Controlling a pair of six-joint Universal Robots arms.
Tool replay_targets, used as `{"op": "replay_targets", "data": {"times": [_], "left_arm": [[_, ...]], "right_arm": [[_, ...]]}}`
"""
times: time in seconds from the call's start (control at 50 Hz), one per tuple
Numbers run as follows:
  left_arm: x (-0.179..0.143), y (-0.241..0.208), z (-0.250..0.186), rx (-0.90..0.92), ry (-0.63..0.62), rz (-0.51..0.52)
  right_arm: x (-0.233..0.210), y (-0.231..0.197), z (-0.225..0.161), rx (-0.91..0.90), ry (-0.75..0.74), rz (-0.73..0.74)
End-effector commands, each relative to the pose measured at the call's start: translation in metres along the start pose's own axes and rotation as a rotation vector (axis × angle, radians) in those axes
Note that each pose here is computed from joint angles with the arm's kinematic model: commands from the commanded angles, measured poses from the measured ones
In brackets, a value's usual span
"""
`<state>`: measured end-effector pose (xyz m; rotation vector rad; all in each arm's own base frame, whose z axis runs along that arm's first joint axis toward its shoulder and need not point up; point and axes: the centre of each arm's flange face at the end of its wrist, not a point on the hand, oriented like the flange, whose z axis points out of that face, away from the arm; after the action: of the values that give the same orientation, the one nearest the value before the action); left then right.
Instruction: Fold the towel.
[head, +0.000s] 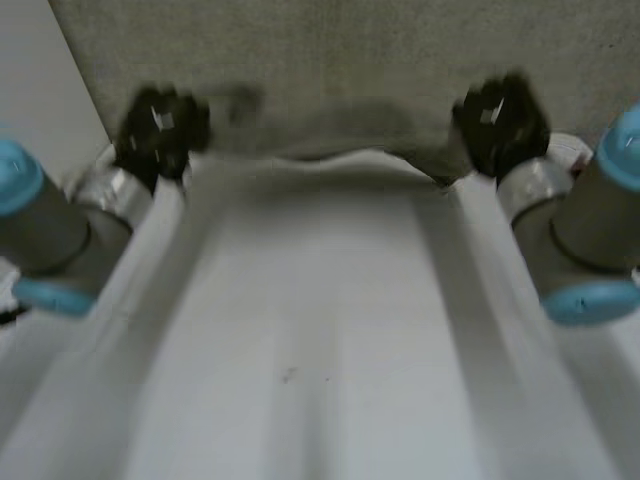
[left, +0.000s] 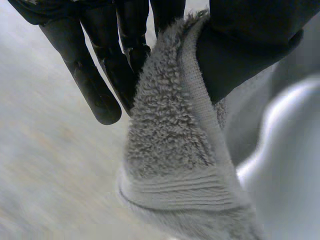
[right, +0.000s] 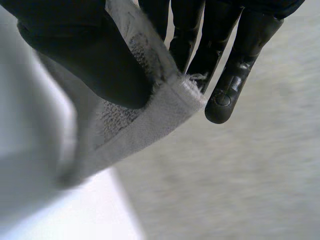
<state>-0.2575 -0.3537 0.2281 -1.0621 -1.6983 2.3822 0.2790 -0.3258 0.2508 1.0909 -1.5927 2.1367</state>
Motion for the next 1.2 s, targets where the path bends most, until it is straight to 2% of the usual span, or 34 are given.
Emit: {"op": "replay_targets", "data": {"times": [0.02,0.06,0.16,0.36,0.6,0.66,0.7,0.72,0.76,0.78,0.82,0.96,1.12,1.2], "left_arm": [[0.047,0.063,-0.060,-0.227,0.176,0.065],[0.051,0.069,-0.071,-0.263,0.200,0.092],[0.057,0.067,-0.095,-0.324,0.255,0.156],[0.046,0.066,-0.092,-0.343,0.228,0.156],[0.037,0.075,-0.083,-0.337,0.184,0.137],[0.036,0.083,-0.080,-0.339,0.160,0.076],[0.035,0.085,-0.079,-0.347,0.143,-0.009],[0.035,0.085,-0.079,-0.347,0.143,-0.010],[0.037,0.086,-0.080,-0.357,0.139,-0.101],[0.037,0.086,-0.080,-0.357,0.139,-0.102],[0.036,0.084,-0.080,-0.360,0.125,-0.174],[0.036,0.084,-0.080,-0.377,0.112,-0.264],[0.034,0.089,-0.074,-0.378,0.097,-0.278],[0.033,0.093,-0.068,-0.373,0.084,-0.328]], "right_arm": [[-0.056,0.045,-0.044,-0.157,-0.275,0.035],[-0.063,0.052,-0.061,-0.245,-0.360,0.010],[-0.057,0.055,-0.079,-0.361,-0.424,0.011],[-0.038,0.053,-0.093,-0.411,-0.385,0.072],[-0.017,0.078,-0.093,-0.499,-0.306,0.150],[-0.015,0.082,-0.094,-0.516,-0.297,0.161],[-0.012,0.087,-0.094,-0.528,-0.284,0.167],[-0.012,0.087,-0.094,-0.528,-0.284,0.167],[-0.008,0.091,-0.092,-0.533,-0.262,0.190],[-0.008,0.091,-0.092,-0.533,-0.262,0.190],[-0.006,0.093,-0.090,-0.530,-0.243,0.222],[-0.002,0.095,-0.087,-0.533,-0.221,0.253],[0.008,0.102,-0.082,-0.542,-0.187,0.296],[0.013,0.107,-0.082,-0.555,-0.168,0.303]]}}
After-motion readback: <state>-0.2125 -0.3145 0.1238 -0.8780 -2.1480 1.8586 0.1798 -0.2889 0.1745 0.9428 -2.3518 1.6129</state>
